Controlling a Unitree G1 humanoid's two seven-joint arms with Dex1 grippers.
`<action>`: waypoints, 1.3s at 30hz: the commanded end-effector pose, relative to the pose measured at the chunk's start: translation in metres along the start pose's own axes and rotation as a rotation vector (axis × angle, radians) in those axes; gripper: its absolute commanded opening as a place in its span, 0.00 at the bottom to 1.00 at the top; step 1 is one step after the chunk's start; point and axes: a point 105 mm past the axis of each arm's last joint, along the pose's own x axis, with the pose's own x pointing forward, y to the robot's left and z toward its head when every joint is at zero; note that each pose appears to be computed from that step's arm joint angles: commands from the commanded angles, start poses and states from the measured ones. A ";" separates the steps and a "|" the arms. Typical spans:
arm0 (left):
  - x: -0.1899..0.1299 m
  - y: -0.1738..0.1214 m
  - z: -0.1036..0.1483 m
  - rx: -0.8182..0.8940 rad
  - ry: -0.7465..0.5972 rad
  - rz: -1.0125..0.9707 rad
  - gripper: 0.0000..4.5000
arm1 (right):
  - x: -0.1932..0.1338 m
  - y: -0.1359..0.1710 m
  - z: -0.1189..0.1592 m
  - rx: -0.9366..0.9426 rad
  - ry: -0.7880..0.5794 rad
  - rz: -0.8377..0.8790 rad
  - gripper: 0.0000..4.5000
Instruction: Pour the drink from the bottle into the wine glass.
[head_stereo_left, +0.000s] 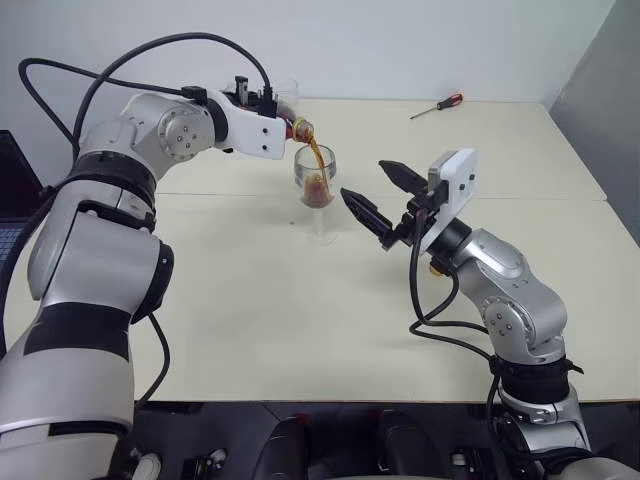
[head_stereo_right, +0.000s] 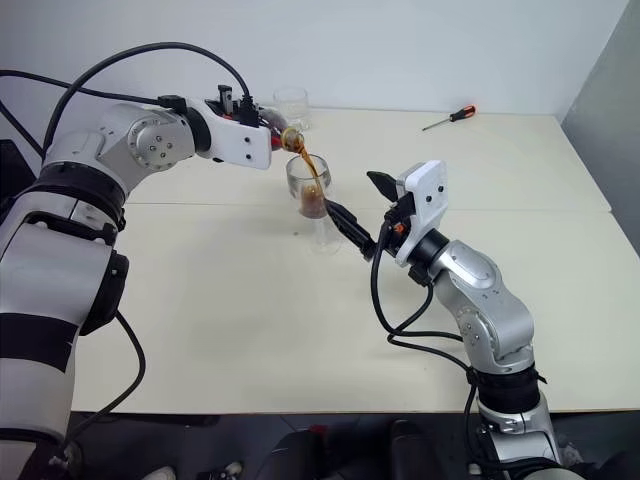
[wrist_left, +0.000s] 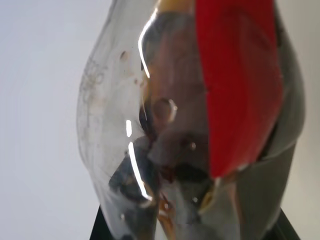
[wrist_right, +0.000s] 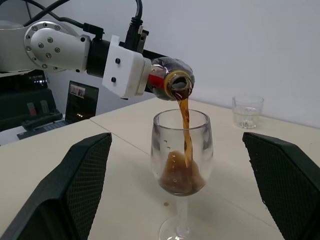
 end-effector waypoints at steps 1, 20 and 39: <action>-0.007 0.027 0.000 0.041 -0.002 0.073 0.26 | 0.001 0.001 0.013 -0.034 -0.049 0.013 1.00; -0.007 0.030 0.001 0.084 0.000 0.075 0.26 | -0.001 0.000 0.012 -0.044 -0.042 0.016 1.00; -0.008 0.032 0.001 0.093 0.001 0.083 0.26 | -0.002 0.001 0.012 -0.042 -0.040 0.019 1.00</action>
